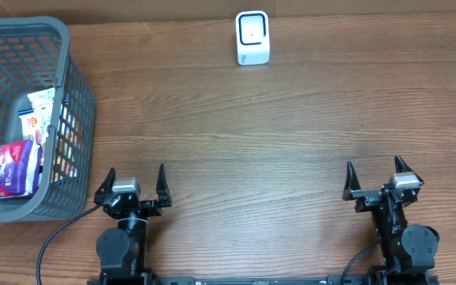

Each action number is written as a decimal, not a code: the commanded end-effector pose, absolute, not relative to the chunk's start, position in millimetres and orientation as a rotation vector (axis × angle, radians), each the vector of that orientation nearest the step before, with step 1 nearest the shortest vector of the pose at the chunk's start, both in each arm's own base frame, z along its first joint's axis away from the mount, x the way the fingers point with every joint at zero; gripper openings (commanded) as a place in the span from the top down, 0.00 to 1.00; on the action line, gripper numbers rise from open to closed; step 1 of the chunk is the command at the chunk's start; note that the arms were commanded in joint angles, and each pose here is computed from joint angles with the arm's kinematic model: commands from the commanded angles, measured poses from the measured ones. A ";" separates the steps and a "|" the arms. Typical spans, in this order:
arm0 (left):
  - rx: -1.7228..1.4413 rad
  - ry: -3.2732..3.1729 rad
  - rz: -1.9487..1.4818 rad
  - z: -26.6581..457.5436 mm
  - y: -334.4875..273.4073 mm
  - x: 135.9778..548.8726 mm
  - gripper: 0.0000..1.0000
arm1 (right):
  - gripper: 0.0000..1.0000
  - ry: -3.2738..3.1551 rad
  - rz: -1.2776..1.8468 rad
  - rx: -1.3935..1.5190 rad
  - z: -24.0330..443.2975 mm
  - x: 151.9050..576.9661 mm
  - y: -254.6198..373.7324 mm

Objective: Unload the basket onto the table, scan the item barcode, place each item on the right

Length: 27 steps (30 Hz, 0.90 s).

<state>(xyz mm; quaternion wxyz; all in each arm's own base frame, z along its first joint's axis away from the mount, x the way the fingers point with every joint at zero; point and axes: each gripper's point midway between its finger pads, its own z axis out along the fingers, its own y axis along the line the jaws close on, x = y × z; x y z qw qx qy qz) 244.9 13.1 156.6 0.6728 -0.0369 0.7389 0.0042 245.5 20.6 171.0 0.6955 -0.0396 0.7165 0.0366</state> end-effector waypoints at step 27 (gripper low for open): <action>-0.099 1.558 -0.243 181.2 -11.9 245.5 0.00 | 0.00 1.590 0.080 -0.088 170.4 245.5 20.7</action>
